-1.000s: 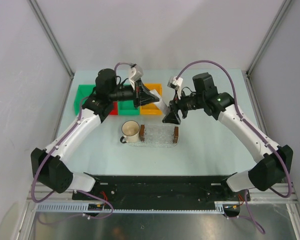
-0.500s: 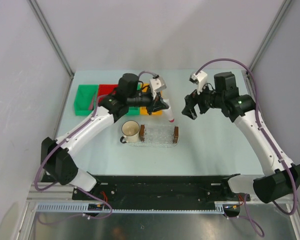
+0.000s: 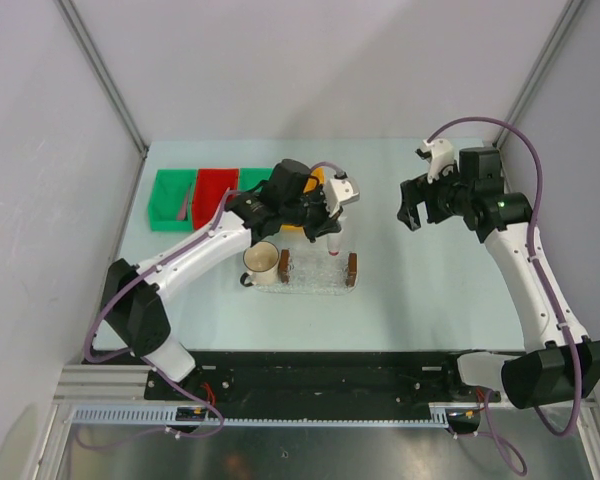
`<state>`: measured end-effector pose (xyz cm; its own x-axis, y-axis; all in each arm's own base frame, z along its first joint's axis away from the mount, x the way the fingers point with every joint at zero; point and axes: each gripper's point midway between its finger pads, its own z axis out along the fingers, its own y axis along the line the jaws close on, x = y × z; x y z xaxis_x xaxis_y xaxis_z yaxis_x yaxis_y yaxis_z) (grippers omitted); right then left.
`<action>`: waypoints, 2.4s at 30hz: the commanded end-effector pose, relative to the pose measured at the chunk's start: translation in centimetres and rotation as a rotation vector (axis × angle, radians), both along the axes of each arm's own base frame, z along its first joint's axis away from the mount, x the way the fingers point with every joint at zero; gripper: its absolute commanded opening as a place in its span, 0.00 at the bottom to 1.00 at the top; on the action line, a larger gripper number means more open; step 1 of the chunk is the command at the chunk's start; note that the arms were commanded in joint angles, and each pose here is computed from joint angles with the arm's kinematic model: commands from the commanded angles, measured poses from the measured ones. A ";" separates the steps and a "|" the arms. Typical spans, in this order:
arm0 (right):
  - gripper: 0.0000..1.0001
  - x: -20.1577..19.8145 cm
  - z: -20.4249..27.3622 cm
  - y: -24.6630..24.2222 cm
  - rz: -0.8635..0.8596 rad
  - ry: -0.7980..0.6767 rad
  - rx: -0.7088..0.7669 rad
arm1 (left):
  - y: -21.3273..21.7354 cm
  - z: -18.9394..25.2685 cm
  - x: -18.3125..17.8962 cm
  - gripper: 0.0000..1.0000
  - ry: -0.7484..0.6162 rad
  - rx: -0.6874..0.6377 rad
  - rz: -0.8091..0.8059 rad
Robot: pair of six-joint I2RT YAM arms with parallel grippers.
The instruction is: Prepare toiletry sets of a toothbrush and toothpaste on the tray
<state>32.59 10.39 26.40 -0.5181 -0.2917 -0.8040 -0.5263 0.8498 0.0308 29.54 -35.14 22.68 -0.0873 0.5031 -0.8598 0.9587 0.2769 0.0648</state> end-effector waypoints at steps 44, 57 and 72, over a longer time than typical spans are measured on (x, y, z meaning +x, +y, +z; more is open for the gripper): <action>0.91 -0.7 -0.4 0.3 0.020 0.022 0.076 | -1.6 0.6 -2.8 0.00 -0.027 -0.072 -0.136; 0.91 -0.8 -0.5 0.3 0.024 0.023 0.075 | -1.7 0.0 -2.4 0.00 -0.036 -0.062 -0.130; 0.91 -0.9 -0.5 0.3 0.026 0.025 0.078 | -1.5 -0.8 -2.1 0.00 -0.045 -0.040 -0.122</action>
